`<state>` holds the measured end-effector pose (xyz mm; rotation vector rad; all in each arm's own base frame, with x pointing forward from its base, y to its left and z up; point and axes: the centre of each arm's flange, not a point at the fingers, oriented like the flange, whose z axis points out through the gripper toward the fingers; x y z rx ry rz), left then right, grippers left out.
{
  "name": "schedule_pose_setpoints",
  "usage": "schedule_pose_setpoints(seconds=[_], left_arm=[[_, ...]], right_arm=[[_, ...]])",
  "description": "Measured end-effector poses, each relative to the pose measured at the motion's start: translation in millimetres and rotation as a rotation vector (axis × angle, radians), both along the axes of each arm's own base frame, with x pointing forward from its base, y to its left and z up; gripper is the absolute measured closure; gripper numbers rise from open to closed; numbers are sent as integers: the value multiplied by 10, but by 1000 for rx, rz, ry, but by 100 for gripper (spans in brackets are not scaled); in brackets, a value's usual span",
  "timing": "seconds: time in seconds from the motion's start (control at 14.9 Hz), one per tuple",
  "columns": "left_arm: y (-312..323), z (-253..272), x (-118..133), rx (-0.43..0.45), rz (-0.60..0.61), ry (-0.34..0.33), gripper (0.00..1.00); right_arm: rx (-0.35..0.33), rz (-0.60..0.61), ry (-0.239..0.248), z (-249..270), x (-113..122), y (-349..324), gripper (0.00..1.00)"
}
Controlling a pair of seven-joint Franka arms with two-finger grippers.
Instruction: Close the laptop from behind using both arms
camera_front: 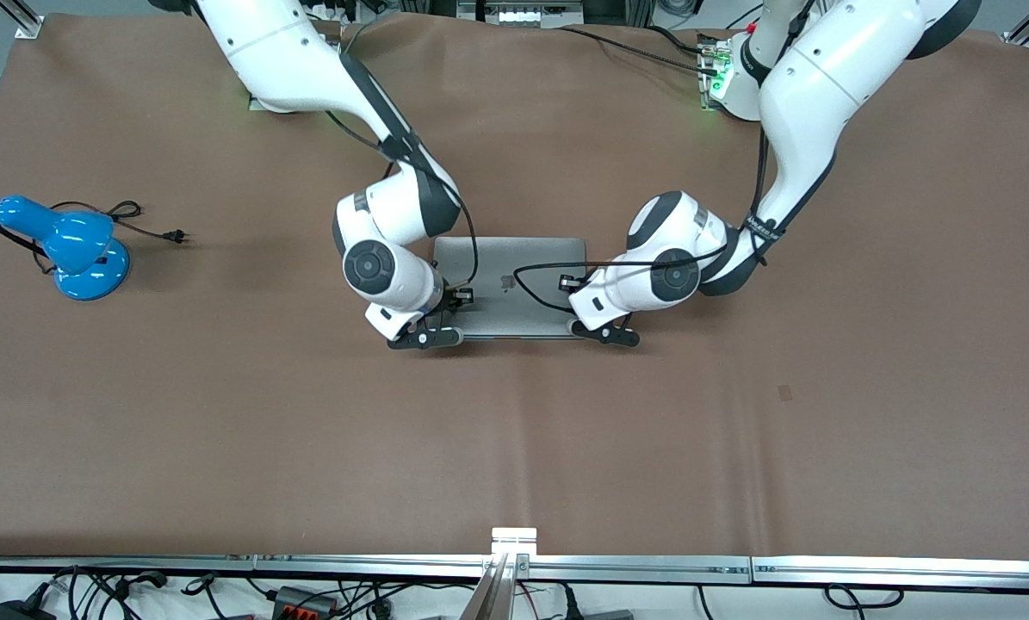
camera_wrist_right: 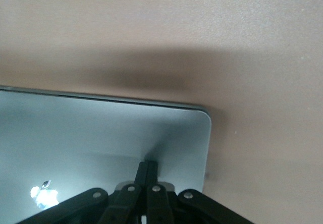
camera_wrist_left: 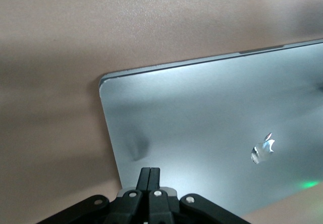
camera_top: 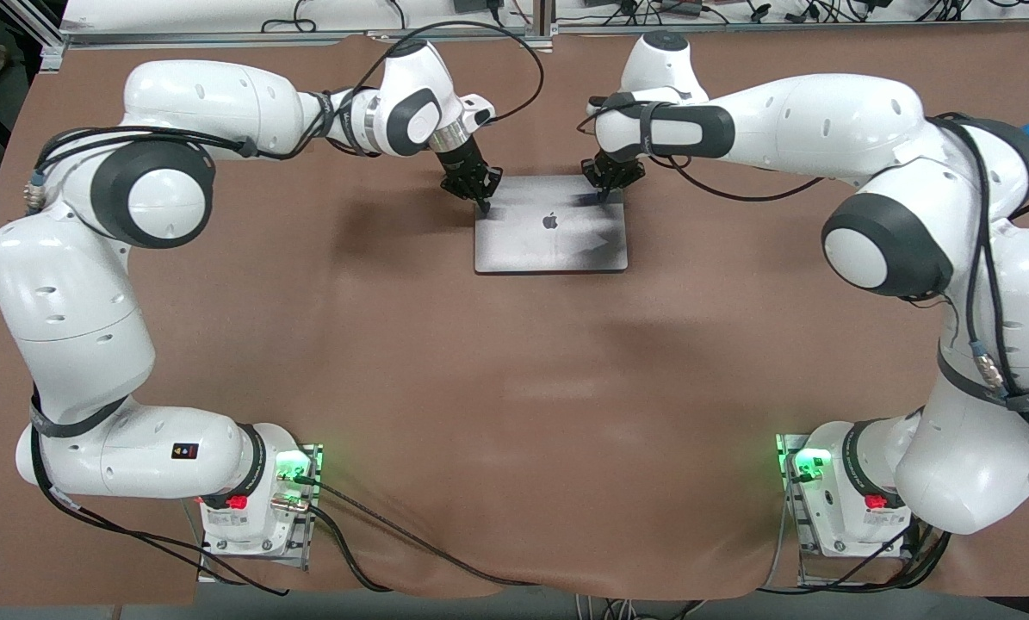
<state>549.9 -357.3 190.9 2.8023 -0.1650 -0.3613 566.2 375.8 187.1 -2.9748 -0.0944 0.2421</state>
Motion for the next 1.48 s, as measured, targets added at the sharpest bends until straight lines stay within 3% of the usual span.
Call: schedule_pose_setpoints(seconds=[0.4, 0.6, 0.81, 1.07, 1.28, 1.41, 1.48], left_arm=[[-58, -108, 18, 10, 2, -35, 99], [0, 9, 108, 37, 9, -39, 99], [390, 641, 377, 104, 24, -20, 99], [1612, 1969, 637, 218, 35, 14, 96], [2575, 2827, 528, 299, 75, -7, 76], [3266, 3329, 421, 300, 43, -79, 57], [3558, 3527, 345, 300, 36, -109, 49]], right_arm=[[0, 5, -26, 36, 56, 10, 99], [-20, -1, -64, 267, 246, -113, 99], [-71, 26, -116, 905, 438, -335, 99], [-188, 51, -151, 1789, 523, -848, 99], [-251, 68, -124, 2427, 502, -1286, 99], [-264, 90, -91, 2884, 495, -1544, 99], [-267, 91, -87, 3069, 516, -1683, 94]])
